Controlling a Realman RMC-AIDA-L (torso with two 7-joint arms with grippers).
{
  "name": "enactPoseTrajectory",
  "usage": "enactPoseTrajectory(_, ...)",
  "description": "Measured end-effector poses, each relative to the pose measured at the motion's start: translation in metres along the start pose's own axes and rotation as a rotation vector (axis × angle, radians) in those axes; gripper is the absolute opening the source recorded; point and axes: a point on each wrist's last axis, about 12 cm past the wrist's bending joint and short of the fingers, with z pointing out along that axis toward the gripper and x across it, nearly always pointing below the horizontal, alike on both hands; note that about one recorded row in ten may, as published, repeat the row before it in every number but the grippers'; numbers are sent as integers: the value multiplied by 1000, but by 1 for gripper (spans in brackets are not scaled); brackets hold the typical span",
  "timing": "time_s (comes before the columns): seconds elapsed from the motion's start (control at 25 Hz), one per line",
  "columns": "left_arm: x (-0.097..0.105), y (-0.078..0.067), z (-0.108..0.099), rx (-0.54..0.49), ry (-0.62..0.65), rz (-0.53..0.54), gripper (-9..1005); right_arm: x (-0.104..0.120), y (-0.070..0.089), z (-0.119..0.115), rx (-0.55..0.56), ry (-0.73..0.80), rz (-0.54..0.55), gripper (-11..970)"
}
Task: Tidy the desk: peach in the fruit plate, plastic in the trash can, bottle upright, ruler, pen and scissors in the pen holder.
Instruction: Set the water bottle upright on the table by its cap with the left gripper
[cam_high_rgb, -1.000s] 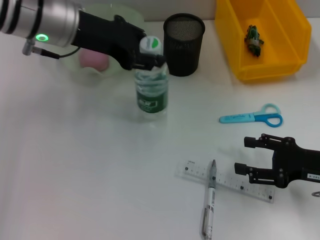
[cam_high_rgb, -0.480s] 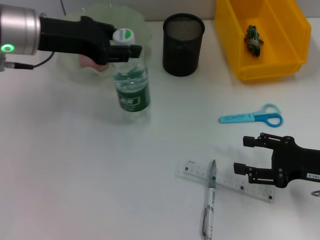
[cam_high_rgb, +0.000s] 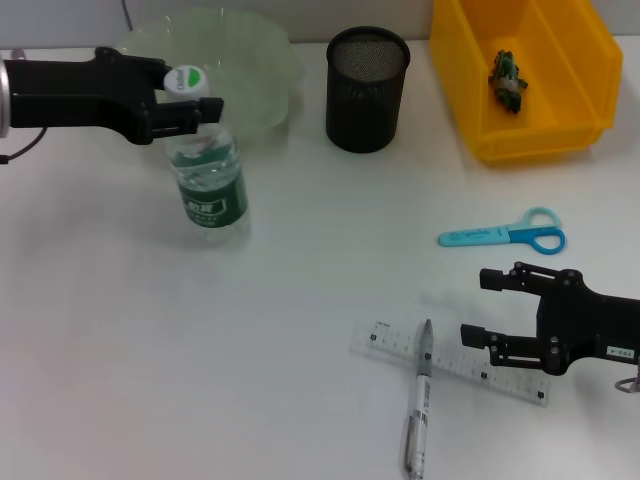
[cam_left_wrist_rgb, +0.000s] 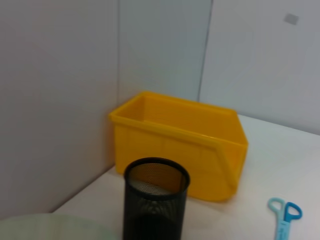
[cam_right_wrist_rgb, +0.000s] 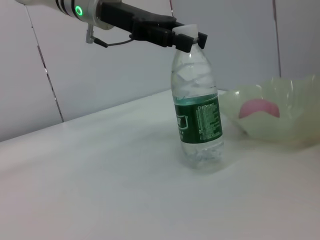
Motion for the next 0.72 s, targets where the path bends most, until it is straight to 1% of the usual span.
enactPoseTrajectory(0.08, 1, 1, -2, -6, -2, -1, 444, 0, 1, 1, 0, -3, -3, 789)
enactPoseTrajectory(0.2, 6, 4, -11, -34, -7, -15, 444, 1, 2, 2, 1, -7, -13, 789)
enactPoseTrajectory(0.36, 7, 5, -12, -38, -8, -17, 444, 2, 4, 6, 3, -11, -26, 789)
enactPoseTrajectory(0.48, 10, 9, -21, -74, -7, -25, 445, 3, 5, 7, 4, -12, -32, 790)
enactPoseTrajectory(0.64, 11, 11, -21, -84, -5, -26, 445, 3, 5, 7, 3, -12, -31, 790)
enactPoseTrajectory(0.72, 12, 14, -23, -118, -3, -29, 445, 3, 5, 7, 3, -12, -32, 790)
